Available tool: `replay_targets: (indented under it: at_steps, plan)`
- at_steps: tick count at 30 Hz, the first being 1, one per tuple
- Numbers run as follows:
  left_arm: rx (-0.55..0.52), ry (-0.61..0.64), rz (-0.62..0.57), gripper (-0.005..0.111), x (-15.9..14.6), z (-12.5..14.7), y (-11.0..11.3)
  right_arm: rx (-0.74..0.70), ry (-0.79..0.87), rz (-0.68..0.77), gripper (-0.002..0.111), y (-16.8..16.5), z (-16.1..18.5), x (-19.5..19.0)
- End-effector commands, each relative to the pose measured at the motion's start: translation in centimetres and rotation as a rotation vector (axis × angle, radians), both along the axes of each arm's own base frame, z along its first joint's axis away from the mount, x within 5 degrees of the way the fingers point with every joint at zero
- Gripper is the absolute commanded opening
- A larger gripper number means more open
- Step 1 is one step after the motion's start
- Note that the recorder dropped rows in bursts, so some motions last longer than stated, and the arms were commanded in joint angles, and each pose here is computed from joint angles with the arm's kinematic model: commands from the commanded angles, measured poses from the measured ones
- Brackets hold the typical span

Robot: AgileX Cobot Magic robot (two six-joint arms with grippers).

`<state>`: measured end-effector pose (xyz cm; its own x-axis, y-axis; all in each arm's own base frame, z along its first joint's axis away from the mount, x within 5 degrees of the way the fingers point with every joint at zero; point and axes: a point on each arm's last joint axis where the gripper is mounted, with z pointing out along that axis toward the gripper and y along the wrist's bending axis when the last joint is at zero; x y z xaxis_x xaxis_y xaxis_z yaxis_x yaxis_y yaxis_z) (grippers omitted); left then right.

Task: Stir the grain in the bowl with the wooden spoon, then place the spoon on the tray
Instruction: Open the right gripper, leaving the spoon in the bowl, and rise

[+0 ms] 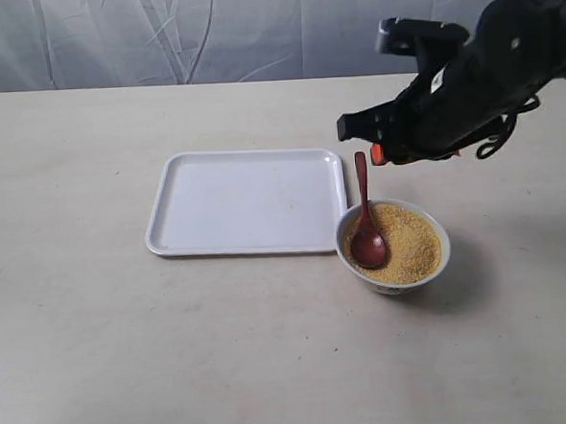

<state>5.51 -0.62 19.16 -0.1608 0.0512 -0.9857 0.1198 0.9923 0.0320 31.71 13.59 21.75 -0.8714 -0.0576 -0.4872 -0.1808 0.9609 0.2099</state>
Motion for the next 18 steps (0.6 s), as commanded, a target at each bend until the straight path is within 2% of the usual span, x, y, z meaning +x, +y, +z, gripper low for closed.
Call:
replay_targets:
  at_steps: [1, 5, 10, 13, 18]
  plan:
    - [-0.004, -0.010, 0.000, 0.000, 0.0, 0.0, 0.0, 0.158, 0.029, 0.058, 0.029, -3.3, 1.2, 1.6]
    - [-0.004, -0.010, 0.000, 0.000, 0.0, 0.0, 0.0, 0.411, 0.054, 0.109, 0.029, -6.5, -0.4, 3.3]
    - [-0.004, -0.010, 0.000, 0.000, 0.0, 0.0, 0.0, 0.673, 0.047, 0.156, 0.029, -8.5, -3.8, 5.0]
    - [-0.004, -0.010, 0.000, 0.000, 0.0, 0.0, 0.0, 0.731, 0.052, 0.145, 0.030, -8.8, -6.4, 5.7]
    - [-0.004, -0.010, 0.000, 0.000, 0.0, 0.0, 0.0, 0.766, 0.056, 0.123, 0.045, -8.8, -9.8, 6.6]
